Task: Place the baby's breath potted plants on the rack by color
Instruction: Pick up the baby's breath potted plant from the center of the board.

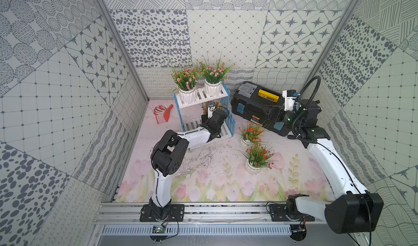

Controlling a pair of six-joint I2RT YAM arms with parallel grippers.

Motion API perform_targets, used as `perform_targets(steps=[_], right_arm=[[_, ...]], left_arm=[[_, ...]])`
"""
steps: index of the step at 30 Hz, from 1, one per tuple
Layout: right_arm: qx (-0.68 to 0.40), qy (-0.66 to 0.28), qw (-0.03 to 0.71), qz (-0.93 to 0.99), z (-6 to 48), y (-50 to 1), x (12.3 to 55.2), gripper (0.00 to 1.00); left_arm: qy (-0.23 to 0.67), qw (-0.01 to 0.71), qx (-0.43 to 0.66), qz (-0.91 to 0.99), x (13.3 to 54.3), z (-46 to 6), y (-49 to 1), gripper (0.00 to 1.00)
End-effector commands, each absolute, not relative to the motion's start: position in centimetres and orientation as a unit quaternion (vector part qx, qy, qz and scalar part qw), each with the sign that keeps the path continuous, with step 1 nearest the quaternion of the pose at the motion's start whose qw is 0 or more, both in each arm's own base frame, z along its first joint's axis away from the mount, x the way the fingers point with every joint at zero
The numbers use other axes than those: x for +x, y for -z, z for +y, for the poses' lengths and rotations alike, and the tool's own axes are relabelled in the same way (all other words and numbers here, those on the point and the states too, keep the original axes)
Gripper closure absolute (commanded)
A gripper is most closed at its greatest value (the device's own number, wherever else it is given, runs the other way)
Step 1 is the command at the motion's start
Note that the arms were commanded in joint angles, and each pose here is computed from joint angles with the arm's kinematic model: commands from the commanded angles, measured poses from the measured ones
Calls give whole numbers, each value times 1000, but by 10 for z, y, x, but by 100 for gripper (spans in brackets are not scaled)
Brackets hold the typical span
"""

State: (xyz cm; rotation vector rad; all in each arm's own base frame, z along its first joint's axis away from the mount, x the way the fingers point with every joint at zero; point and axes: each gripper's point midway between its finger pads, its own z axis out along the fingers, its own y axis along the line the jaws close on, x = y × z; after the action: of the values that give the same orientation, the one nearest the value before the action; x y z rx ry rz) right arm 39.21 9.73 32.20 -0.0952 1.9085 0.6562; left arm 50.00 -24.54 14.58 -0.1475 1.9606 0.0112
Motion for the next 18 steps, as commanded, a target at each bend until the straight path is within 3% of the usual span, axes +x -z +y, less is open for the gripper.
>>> perform_targets(steps=[1,18], right_arm=[[-47,-279,552,784,97,-333,394,2],[-46,-285,550,784,98,-326,400,2]], left_arm=[[40,592,-69,802,526,-257,-172,28],[42,568,-39,821,543,-267,-150,26]])
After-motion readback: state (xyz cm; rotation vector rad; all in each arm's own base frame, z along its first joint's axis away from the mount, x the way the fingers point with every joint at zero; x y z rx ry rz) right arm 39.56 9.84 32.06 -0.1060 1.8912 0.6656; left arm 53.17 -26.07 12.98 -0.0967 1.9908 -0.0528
